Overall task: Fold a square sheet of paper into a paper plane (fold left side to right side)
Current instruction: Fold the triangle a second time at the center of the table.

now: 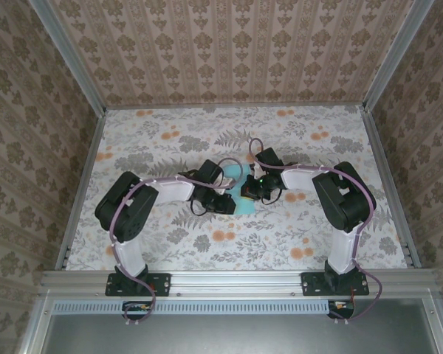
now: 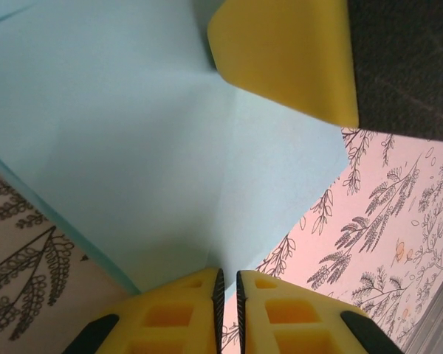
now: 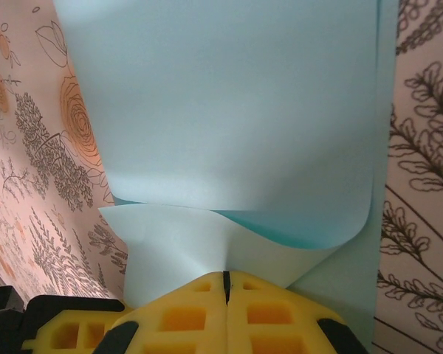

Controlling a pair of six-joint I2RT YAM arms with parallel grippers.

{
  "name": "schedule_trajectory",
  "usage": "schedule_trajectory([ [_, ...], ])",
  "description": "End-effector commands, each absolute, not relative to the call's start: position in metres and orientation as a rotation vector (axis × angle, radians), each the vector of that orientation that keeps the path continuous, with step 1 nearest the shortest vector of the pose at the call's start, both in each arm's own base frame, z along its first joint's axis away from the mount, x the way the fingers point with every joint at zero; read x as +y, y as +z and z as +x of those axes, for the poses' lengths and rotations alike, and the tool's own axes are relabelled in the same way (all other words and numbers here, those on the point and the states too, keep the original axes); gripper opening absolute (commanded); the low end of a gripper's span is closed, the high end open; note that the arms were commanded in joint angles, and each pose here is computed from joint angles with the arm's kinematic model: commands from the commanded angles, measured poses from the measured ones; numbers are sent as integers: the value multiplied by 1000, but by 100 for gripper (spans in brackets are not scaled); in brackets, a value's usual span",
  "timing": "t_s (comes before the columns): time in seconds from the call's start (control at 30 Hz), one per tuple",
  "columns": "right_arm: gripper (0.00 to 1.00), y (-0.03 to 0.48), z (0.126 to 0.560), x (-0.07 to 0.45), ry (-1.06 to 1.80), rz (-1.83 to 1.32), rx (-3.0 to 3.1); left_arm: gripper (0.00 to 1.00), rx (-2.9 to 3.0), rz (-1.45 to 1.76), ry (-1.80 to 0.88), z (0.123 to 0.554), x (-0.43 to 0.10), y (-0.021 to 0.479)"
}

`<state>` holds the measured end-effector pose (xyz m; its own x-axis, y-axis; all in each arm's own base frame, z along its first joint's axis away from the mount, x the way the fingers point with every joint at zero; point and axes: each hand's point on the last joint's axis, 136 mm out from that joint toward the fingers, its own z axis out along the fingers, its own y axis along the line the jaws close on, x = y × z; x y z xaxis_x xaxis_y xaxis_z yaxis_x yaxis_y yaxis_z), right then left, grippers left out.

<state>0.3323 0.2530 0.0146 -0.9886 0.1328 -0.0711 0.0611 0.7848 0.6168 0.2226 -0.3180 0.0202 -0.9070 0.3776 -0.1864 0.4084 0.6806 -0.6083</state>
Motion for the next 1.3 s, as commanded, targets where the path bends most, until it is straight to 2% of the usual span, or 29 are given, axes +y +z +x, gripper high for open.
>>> schedule_trajectory([
  [0.0, 3, -14, 314, 233, 833, 208, 2991, 13, 2948, 603, -1002, 199, -297, 8],
  [0.27, 3, -15, 314, 233, 833, 209, 2993, 10, 2945, 545, -1026, 192, -285, 13],
  [0.57, 3, -15, 315, 234, 842, 210, 2990, 14, 2787, 579, -1143, 222, -309, 59],
  [0.7, 3, -14, 315, 234, 846, 207, 2989, 17, 2800, 589, -1124, 230, -314, 49],
  [1.0, 3, -7, 319, 239, 887, 188, 2958, 18, 2874, 587, -999, 233, -309, 18],
  [1.27, 2, 37, 327, 246, 952, 49, 2827, 18, 2962, 577, -794, 220, -291, -1],
])
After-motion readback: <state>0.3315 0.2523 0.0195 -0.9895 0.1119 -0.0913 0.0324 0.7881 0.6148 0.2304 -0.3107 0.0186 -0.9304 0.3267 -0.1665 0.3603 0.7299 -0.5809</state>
